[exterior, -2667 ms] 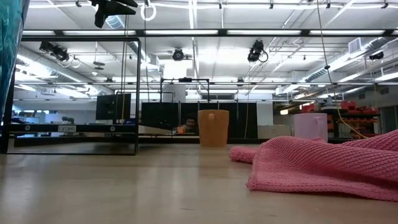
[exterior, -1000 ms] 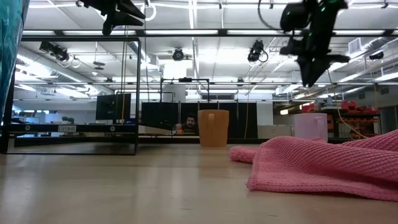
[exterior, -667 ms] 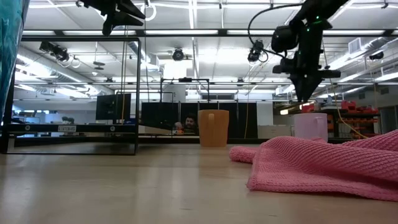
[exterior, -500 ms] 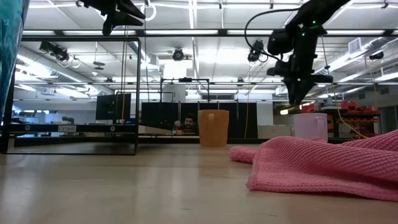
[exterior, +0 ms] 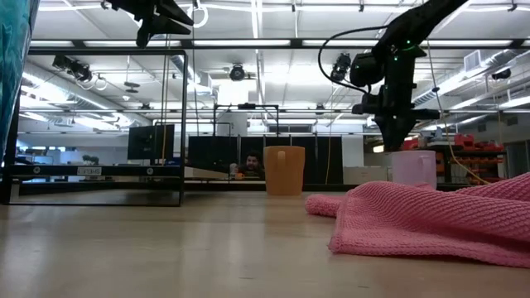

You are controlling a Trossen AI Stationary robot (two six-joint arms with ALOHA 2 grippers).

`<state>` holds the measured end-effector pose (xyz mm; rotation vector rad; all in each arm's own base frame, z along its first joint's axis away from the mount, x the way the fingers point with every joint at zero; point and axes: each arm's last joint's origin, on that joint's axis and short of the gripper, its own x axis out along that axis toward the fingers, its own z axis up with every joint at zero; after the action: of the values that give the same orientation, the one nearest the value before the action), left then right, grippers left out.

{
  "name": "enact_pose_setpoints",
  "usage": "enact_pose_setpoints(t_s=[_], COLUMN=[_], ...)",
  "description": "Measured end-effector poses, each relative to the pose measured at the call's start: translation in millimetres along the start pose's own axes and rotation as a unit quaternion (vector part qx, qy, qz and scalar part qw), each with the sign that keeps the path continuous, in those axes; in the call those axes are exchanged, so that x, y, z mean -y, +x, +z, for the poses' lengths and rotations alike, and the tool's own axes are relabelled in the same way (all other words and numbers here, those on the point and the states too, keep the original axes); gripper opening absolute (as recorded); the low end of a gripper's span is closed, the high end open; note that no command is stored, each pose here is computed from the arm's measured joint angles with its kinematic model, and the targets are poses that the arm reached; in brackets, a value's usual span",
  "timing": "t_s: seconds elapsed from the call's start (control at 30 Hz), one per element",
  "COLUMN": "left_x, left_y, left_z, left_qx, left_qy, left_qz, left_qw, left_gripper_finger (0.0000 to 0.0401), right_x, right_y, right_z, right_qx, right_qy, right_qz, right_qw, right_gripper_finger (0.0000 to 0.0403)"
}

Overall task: Stack small to large cups/mugs on shelf
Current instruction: Put the purple mug on the shelf

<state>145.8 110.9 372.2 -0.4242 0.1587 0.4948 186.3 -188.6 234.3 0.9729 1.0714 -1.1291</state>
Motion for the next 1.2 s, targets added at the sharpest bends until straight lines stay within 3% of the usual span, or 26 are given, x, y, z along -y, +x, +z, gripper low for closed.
enact_pose_setpoints(t_s=[0.6, 0.9, 1.2], left_x=[0, 0, 0], left_y=[0, 0, 0], left_z=[-1, -1, -1], left_qx=[-0.003, -0.003, -0.003], left_qy=[-0.001, -0.001, -0.002], left_qz=[0.001, 0.001, 0.001], left_qw=[1.000, 1.000, 1.000], left_gripper_finger=[0.0112, 0.0110, 0.0107], right_x=[-2, -2, -7], right_y=[16, 16, 9], right_z=[2, 2, -2], right_qx=[-0.024, -0.023, -0.032], right_qy=[-0.009, -0.017, -0.044], right_qz=[-0.032, -0.033, -0.002], right_qw=[0.999, 0.999, 0.999], right_gripper_finger=[0.0076, 0.0011, 0.0007])
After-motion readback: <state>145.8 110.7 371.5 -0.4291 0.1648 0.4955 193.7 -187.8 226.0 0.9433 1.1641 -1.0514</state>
